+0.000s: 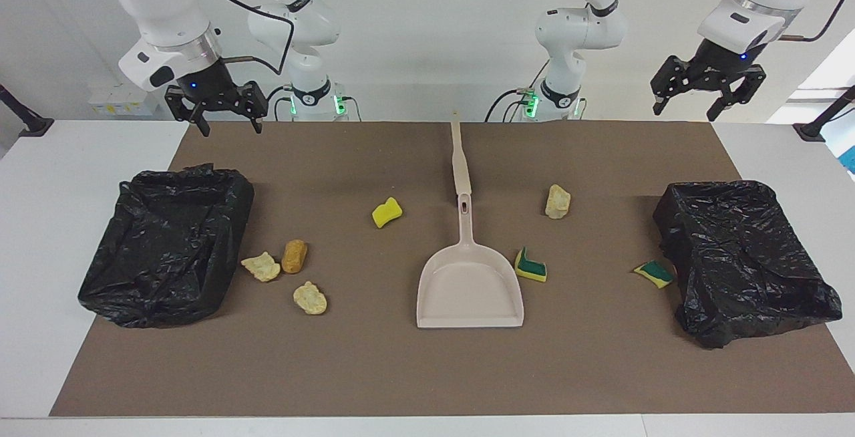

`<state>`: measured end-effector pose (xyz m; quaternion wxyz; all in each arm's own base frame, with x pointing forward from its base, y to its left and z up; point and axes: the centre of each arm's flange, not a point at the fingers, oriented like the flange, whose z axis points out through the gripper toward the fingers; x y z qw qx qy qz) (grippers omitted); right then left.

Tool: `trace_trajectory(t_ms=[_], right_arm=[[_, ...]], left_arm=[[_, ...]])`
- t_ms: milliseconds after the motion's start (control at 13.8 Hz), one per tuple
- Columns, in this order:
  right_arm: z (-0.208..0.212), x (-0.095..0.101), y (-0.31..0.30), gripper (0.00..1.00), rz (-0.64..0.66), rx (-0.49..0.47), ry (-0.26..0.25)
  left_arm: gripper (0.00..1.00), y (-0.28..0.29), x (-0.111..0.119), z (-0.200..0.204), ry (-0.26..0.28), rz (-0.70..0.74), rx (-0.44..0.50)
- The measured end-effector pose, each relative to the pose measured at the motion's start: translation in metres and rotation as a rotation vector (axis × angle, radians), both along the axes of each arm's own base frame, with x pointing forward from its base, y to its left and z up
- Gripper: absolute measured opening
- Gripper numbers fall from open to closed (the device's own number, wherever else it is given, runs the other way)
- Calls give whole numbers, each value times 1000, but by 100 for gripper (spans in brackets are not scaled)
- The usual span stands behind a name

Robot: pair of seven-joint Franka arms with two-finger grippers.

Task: Sweep and dump trash in bin

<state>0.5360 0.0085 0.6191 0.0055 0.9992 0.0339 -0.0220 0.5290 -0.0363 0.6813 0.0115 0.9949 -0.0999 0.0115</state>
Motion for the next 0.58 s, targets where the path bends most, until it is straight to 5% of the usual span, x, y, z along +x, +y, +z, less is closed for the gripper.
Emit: trace_trajectory(t_ms=[579], right_arm=[[0, 0, 1, 100, 0, 3, 1]], left_arm=[[100, -3, -1, 0, 5, -5, 1]])
